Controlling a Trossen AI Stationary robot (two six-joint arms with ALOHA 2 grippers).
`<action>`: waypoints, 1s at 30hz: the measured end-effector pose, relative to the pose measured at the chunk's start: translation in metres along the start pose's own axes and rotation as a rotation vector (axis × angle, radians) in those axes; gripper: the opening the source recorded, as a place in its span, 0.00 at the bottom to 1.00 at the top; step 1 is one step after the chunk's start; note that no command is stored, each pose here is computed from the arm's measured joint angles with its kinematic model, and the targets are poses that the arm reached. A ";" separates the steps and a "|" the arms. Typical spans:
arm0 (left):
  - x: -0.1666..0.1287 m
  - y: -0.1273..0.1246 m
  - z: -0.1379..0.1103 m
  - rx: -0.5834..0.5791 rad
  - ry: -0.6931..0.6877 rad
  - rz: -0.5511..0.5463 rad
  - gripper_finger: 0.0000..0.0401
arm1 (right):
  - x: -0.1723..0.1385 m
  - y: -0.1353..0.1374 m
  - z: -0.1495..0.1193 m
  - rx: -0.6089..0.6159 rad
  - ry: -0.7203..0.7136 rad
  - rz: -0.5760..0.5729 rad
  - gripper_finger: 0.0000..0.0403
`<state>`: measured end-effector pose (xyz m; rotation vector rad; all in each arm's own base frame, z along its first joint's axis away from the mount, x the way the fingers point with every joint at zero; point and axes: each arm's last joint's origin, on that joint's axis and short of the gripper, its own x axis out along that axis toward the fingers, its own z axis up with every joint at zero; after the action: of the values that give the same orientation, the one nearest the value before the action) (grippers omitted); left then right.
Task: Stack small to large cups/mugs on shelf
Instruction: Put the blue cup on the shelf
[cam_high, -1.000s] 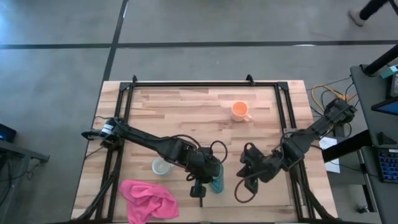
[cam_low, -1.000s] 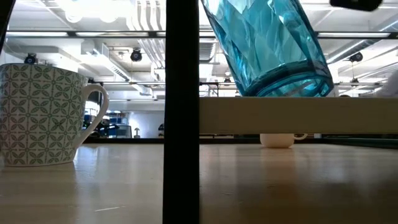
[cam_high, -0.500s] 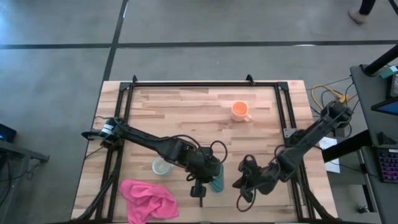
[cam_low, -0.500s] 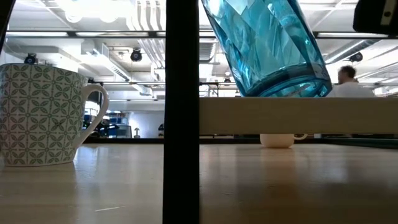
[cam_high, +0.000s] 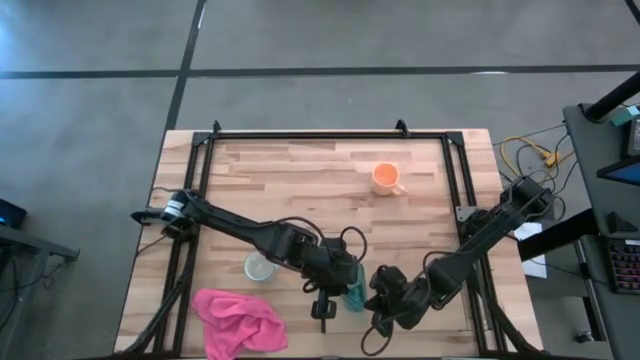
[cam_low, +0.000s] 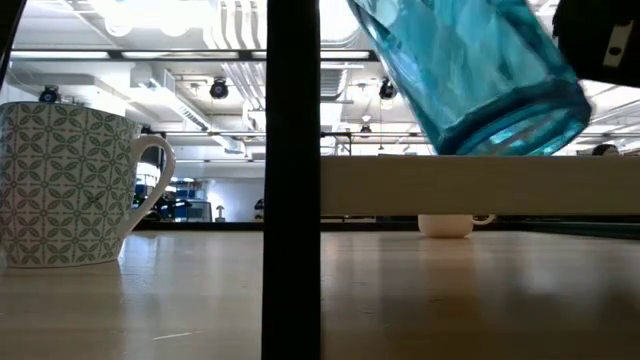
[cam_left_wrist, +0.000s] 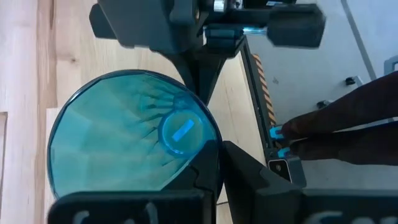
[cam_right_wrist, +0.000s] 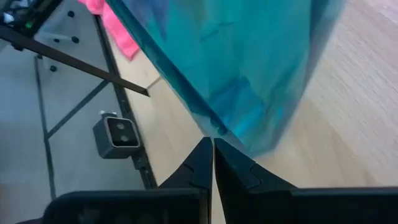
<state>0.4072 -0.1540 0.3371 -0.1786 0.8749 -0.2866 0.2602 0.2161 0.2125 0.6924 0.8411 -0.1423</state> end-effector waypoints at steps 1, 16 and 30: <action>0.002 0.000 0.000 -0.001 0.003 0.001 0.00 | 0.000 0.000 0.000 -0.001 -0.001 -0.004 0.02; 0.005 -0.004 0.005 -0.016 -0.055 -0.024 0.09 | 0.002 -0.003 0.002 -0.007 -0.014 -0.027 0.02; 0.007 -0.008 0.003 -0.008 -0.062 -0.045 0.10 | 0.007 -0.005 0.001 0.004 -0.021 -0.046 0.02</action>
<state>0.4129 -0.1642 0.3361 -0.2142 0.8113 -0.3176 0.2632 0.2126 0.2053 0.6740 0.8367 -0.1926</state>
